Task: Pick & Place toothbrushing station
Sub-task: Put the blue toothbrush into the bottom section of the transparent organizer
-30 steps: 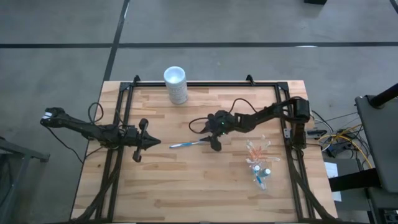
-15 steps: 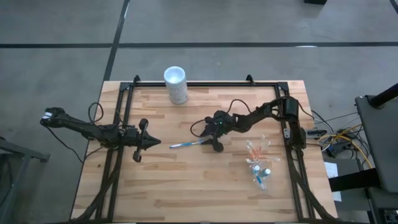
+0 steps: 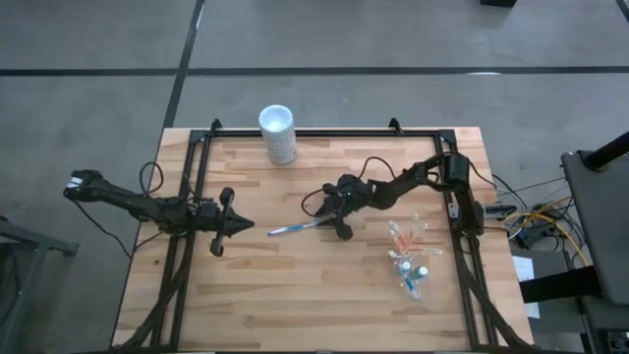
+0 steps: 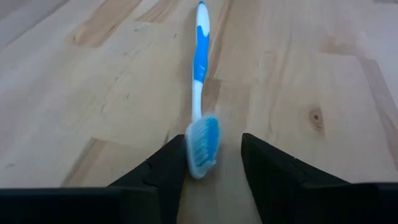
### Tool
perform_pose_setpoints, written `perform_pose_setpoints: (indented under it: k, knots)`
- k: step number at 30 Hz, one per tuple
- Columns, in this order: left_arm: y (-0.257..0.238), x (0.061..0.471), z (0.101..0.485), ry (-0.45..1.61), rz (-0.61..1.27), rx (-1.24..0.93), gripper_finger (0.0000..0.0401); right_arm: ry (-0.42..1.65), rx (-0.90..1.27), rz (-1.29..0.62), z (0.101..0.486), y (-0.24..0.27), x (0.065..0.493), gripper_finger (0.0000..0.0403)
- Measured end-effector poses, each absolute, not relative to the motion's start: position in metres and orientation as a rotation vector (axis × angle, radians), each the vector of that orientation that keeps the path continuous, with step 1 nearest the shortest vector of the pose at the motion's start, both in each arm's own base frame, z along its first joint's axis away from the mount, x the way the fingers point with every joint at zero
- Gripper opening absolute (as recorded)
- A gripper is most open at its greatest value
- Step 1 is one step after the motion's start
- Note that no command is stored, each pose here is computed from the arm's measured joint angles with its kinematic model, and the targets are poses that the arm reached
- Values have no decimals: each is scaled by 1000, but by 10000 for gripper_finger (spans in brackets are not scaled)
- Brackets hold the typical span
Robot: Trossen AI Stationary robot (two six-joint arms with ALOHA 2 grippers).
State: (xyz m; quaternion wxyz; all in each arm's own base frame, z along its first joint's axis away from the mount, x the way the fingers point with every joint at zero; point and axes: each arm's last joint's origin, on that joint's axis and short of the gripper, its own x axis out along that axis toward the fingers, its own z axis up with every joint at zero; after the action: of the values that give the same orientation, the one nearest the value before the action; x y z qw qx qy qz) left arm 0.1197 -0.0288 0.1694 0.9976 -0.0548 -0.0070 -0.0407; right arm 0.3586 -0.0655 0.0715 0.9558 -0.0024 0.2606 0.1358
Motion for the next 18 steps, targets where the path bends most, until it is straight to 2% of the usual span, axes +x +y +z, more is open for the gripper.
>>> perform_pose_setpoints:
  k: [12,18]
  knots:
    - [-29,120,169,-14,-82,-110,18,540,-15,265,70,-66,358,53]
    - [-29,120,169,-14,-81,-110,17,542,-16,261,70,-66,358,34]
